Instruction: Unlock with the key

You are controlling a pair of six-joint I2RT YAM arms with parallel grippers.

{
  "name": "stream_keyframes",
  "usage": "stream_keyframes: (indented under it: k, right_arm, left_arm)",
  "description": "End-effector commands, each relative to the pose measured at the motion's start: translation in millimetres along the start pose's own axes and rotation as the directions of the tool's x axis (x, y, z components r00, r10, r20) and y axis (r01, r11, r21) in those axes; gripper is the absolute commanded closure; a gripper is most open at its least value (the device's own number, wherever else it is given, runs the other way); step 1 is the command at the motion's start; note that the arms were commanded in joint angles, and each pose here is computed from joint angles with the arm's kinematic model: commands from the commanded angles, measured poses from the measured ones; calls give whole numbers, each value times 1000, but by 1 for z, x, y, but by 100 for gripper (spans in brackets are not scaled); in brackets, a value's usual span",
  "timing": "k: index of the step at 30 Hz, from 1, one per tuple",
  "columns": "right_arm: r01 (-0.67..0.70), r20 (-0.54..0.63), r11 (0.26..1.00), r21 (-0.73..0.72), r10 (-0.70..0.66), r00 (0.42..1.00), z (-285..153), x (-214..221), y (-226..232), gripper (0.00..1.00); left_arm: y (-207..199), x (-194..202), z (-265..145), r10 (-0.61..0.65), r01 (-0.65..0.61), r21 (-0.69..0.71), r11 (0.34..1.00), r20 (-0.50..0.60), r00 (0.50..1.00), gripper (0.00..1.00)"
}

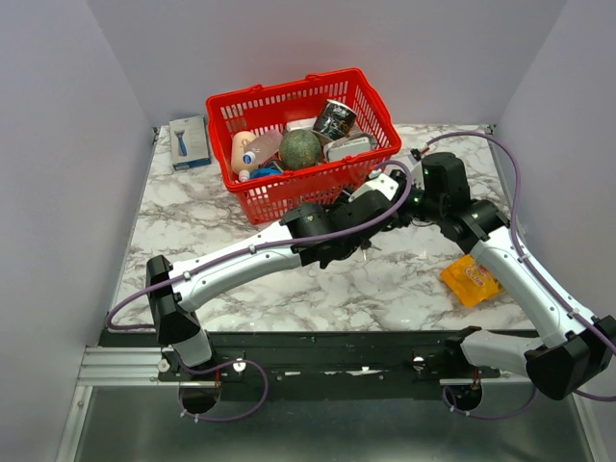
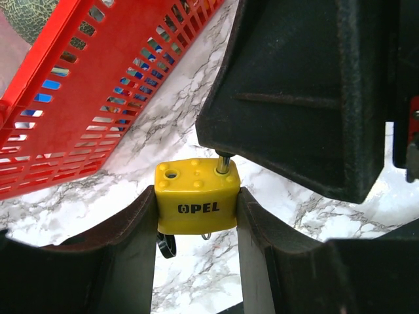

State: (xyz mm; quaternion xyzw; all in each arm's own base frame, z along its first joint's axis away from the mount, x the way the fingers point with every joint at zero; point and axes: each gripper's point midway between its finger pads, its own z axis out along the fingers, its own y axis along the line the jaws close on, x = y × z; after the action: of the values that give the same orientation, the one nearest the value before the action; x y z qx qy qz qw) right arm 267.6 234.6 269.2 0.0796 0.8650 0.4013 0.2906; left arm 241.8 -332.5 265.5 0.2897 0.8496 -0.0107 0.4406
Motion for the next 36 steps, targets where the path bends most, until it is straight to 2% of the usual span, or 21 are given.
stream_keyframes:
  k: [1, 5, 6, 8, 9, 13, 16, 18, 21, 23, 28, 33, 36]
  right_arm:
    - [-46, -26, 999, -13, 46, 999, -5, 5, 10, 73]
    - [-64, -10, 998, 6, 64, 998, -6, 3, 6, 60]
    - [-65, -3, 998, 7, 65, 998, -7, 2, 6, 51]
    - [-64, 14, 998, 17, 64, 998, -9, 0, 5, 41]
    - [-64, 23, 998, 16, 64, 998, -11, -2, 6, 32]
    - [-76, 52, 996, 49, 74, 996, -18, -7, -4, 17]
    - [-99, 83, 991, 85, 92, 992, -25, -10, -23, 15]
    - [-110, 114, 988, 104, 98, 989, -30, -15, -34, 14]
    - [-129, 152, 983, 133, 109, 982, -39, -19, -51, 14]
    - [-144, 181, 979, 143, 117, 976, -47, -22, -59, 14]
    - [-146, 260, 979, 145, 105, 960, -69, -28, -62, 14]
    - [-135, 328, 980, 150, 79, 941, -88, -31, -63, 11]
    - [-128, 355, 981, 144, 69, 932, -97, -30, -62, 11]
  left_arm:
    - [0, -19, -1, -61, 61, 2, 998, 72, 996, 100]
    - [-2, -13, 3, -58, 57, 10, 998, 63, 996, 100]
    - [-2, -12, 3, -66, 66, 14, 998, 62, 996, 100]
    - [-3, -7, 5, -74, 73, 25, 997, 57, 996, 100]
    - [-6, -6, 5, -76, 74, 39, 997, 55, 996, 100]
    - [-8, 6, 6, -87, 84, 64, 994, 43, 995, 100]
    - [-13, 14, 7, -115, 112, 100, 989, 26, 993, 100]
    - [-12, 17, 12, -174, 172, 120, 978, 9, 985, 100]
    - [-24, 37, 26, -264, 278, 189, 942, -99, 960, 100]
    - [-25, 61, 45, -285, 320, 183, 930, -194, 939, 100]
    - [-32, 90, 75, -393, 462, 159, 873, -331, 858, 100]
    - [-39, 91, 104, -503, 592, 154, 791, -388, 773, 100]
    - [-39, 95, 125, -549, 630, 102, 770, -398, 735, 100]
